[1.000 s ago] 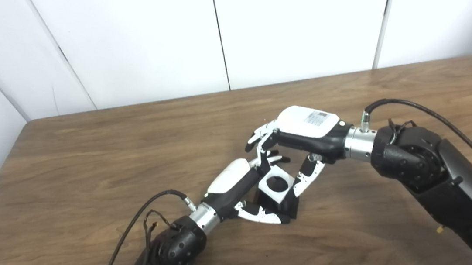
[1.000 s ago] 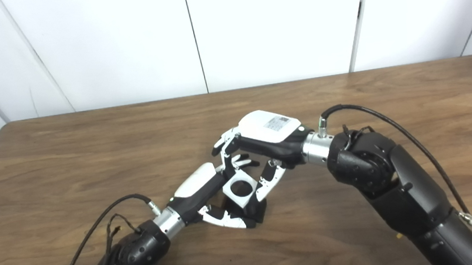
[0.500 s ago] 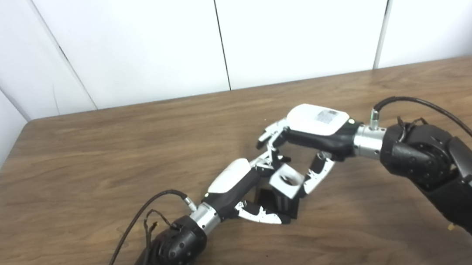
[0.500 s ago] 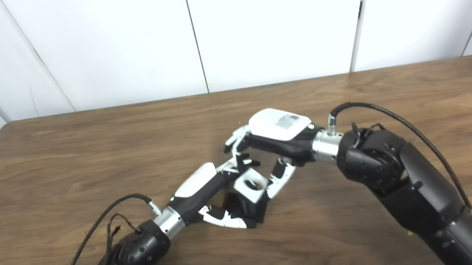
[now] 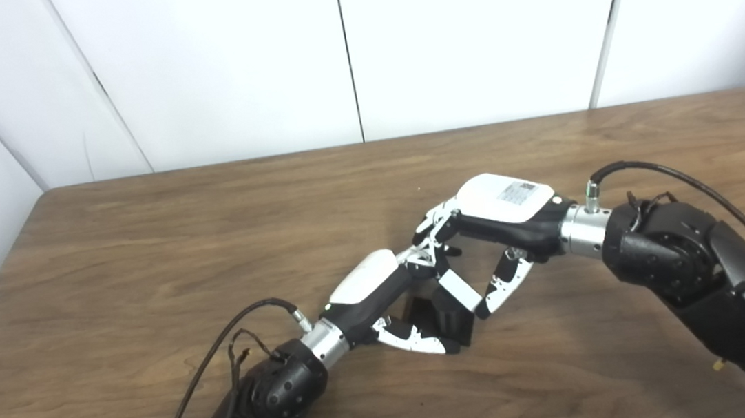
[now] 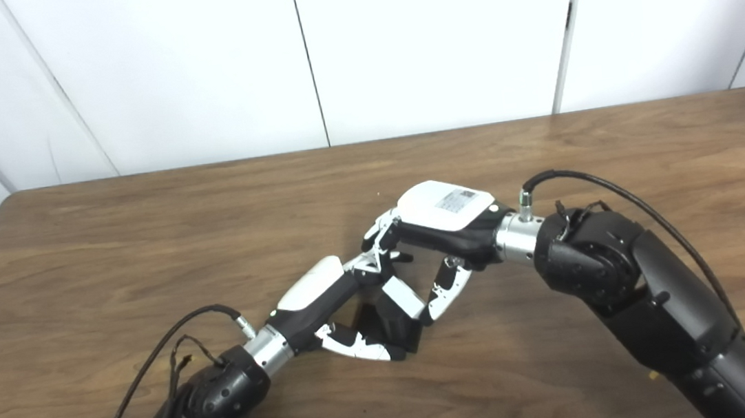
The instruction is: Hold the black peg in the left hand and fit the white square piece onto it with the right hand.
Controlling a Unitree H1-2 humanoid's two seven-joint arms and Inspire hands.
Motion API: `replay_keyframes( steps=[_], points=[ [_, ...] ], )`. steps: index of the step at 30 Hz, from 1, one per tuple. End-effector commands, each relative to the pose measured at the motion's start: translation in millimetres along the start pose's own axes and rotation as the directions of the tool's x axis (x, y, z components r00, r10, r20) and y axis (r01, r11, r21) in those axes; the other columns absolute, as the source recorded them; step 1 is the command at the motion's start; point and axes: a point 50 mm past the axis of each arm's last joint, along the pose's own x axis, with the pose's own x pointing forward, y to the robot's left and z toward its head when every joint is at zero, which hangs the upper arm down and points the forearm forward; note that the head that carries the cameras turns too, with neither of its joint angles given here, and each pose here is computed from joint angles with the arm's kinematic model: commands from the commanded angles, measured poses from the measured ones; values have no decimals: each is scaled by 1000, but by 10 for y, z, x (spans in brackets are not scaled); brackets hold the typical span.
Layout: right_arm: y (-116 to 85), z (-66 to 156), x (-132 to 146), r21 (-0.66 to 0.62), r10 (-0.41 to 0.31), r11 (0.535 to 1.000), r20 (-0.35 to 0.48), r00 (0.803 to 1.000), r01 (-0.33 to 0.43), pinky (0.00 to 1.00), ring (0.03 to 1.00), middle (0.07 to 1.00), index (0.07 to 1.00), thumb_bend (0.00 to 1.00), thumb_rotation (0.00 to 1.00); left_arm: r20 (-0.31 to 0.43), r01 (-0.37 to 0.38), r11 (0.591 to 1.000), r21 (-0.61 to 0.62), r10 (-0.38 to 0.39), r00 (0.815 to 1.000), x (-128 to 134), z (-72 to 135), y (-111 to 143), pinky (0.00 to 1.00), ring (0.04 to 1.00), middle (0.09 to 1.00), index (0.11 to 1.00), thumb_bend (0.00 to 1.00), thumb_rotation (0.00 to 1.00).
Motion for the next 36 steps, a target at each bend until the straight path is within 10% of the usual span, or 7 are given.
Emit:
replay_keyframes(
  steps=[1,36],
  points=[
    [-46,123,62,-42,16,999,58,998,-14,851,865,808,481,521,135,-100,127,991,45,-122,987,-61,-116,-242,933,987,906,490,521,78],
    [-575,426,34,-161,49,987,126,991,-29,878,872,805,482,519,138,-106,135,989,53,-129,986,-38,-107,-284,941,978,898,491,521,76]
  ],
)
